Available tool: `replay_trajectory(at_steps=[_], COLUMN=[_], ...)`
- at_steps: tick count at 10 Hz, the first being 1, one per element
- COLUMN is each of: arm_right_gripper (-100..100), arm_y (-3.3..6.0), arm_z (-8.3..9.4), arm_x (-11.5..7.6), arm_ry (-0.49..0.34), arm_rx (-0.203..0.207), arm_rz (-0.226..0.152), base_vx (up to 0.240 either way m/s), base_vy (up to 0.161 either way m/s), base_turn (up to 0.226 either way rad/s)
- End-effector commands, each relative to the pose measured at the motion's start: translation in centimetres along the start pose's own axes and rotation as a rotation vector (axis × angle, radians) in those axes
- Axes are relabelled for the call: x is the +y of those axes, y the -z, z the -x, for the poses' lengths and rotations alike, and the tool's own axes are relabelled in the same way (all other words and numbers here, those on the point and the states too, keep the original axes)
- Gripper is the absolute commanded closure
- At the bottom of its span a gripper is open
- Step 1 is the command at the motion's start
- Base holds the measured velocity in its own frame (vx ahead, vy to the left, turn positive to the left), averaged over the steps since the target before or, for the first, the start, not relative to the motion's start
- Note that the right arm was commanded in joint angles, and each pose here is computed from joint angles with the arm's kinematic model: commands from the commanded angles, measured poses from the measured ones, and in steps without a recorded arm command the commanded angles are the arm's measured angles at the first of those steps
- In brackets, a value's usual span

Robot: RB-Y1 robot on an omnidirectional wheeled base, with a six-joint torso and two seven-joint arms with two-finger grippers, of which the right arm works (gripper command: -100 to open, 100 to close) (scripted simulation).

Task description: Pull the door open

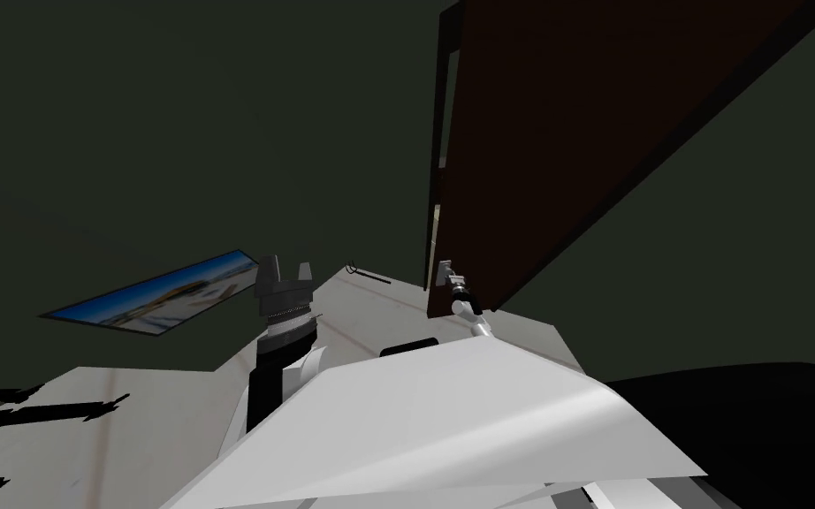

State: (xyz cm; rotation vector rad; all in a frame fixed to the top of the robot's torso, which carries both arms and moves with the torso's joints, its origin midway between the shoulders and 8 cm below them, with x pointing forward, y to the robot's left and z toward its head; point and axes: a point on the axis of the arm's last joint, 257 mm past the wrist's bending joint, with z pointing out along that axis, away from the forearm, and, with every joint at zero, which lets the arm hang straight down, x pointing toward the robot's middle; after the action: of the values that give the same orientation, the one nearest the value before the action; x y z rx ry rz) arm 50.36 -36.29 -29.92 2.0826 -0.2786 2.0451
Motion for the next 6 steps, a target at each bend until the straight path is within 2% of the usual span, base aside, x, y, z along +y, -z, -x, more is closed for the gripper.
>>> replay_trajectory(at_steps=[1,6], arm_right_gripper=[-100,-100], arm_y=[0.14,0.44], arm_z=[-0.13,-0.32], arm_x=[-1.80,-2.71], arm_ry=[-0.012,-0.016], arm_rx=[0.005,0.015], arm_rz=[-0.028,-0.043], base_vx=[-0.032,-0.064], base_vy=[-0.008,-0.033], base_turn=[0.027,0.035])
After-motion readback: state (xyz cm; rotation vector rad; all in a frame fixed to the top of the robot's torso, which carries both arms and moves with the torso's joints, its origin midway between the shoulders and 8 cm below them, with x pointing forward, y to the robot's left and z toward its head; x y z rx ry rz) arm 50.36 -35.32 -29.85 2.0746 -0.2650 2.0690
